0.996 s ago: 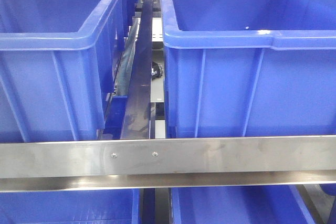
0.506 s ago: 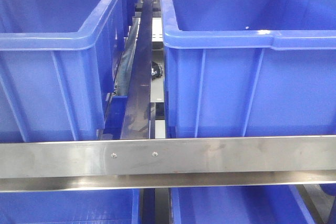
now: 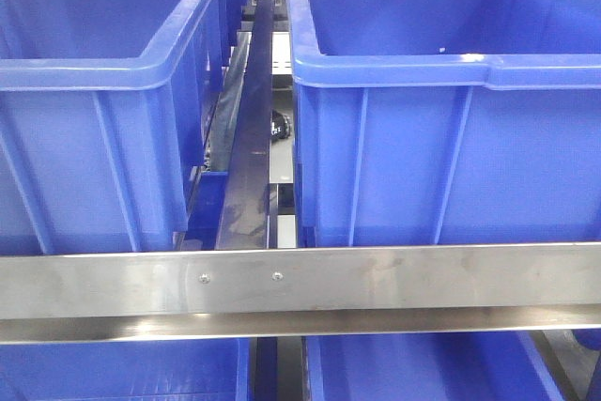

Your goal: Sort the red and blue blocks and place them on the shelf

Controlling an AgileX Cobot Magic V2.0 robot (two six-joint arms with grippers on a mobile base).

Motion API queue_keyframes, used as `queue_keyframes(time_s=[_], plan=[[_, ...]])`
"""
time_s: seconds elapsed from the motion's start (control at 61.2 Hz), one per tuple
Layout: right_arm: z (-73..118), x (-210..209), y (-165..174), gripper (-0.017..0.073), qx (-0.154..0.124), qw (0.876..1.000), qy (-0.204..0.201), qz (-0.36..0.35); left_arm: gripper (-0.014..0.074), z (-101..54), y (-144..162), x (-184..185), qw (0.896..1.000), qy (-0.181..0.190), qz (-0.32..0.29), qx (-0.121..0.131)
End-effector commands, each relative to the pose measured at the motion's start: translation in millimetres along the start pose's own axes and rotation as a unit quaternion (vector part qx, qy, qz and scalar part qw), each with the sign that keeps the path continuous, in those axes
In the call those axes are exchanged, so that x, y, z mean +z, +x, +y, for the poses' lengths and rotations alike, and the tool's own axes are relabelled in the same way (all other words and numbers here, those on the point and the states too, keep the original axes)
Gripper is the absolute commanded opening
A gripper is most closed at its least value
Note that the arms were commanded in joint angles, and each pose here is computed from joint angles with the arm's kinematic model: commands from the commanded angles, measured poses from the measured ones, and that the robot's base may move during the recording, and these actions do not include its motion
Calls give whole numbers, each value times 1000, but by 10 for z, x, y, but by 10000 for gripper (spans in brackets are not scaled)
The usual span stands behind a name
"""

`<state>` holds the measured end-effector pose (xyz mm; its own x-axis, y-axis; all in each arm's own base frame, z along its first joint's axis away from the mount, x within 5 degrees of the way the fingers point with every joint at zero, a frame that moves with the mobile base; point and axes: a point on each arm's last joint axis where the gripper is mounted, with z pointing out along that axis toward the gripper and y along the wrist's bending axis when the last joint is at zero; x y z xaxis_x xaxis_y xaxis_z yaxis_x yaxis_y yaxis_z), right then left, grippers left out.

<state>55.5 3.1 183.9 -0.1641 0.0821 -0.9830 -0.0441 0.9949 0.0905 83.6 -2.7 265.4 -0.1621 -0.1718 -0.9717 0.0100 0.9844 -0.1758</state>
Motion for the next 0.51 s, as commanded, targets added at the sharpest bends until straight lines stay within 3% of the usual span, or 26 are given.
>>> queue_keyframes(time_s=[0.0, 0.278, 0.49], plan=[[9, -36, -138, 55, -6, 998, -2, -58, 132, -11, 15, -50, 999, 18, -49, -8], [9, -36, -138, 55, -6, 998, -2, -58, 132, 83, 551, -158, 996, 32, -79, -35], [9, -36, -138, 55, -6, 998, -2, -58, 132, 117, 691, -166, 994, 28, -89, -55]])
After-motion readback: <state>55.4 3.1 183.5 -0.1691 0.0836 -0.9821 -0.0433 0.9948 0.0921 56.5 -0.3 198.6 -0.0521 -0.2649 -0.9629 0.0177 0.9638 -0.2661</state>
